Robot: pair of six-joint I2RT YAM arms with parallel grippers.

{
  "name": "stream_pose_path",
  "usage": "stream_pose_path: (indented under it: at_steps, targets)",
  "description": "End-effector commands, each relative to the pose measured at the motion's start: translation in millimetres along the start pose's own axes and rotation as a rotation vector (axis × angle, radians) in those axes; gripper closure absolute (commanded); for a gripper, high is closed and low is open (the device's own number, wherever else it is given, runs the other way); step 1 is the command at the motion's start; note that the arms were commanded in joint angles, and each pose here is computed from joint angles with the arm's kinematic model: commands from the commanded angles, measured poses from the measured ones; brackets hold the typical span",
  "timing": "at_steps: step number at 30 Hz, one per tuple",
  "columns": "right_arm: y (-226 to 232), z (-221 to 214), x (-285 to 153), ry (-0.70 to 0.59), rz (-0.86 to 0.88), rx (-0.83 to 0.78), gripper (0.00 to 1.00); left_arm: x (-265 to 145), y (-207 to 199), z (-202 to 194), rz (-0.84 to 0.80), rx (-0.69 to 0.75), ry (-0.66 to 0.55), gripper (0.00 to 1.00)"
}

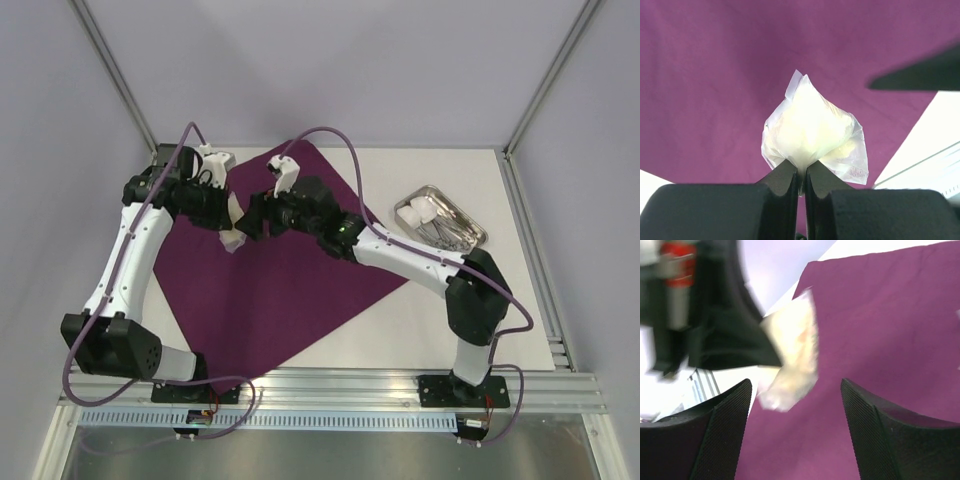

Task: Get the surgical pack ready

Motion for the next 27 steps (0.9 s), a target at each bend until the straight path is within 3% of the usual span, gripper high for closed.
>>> stream_pose_path:
  at_steps: [1,4,11,16,17,19,20,22,23,27]
  targets:
    - [12.8,25.2,11.9,-0.075,0.06,0.075,0.27,-19.8,-15.4,-3.0,-0.037,0.027,-0.046,0.89]
    - [19.3,15.1,21.8,-0.035,0.108,0.105,0.34,-24.1,-19.5,-6.3,-0.045,0.032,-0.057,0.88]
    - [30.6,-3.5,29.3,0.029,0.185,0.139,0.61,-23.1,-20.7,-7.3,-0.053,0.026,-0.062,0.88]
    - [37.5,-8.2,21.7,0.047,0.239,0.122,0.92,-20.9,-17.6,-4.2,-0.042,0.031,-0.061,0.86]
    - [35.0,-5.4,19.5,0.036,0.231,0.117,1.0,-21.2,-17.1,-3.7,-0.041,0.031,-0.061,0.79]
    - [18.9,1.5,9.8,0.01,0.19,0.121,0.99,-22.8,-17.4,-1.8,-0.041,0.039,-0.067,0.61]
    - [9.0,3.2,5.2,0.001,0.173,0.135,1.0,-23.4,-17.1,-1.0,-0.039,0.043,-0.07,0.36]
    - [-2.3,20.9,-9.5,-0.055,0.157,0.178,1.0,-27.5,-16.9,2.8,-0.031,0.048,-0.08,0.21]
    - [-28.3,23.1,-19.9,-0.072,0.102,0.202,1.0,-28.8,-16.9,3.4,-0.029,0.049,-0.08,0.03]
    - [-89.0,32.4,-54.5,-0.156,-0.016,0.296,0.99,-37.0,-16.1,14.0,-0.011,0.052,-0.105,0.0]
Point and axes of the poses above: each gripper's point midway between its finger pads, its own x axis out along the fingers, its own y axis along the line the jaws close on, z = x × y, the point moved 1 cm from there along -x, back along the fingers, and after that the axes turned 1 degree about x, right-handed, at the moved point
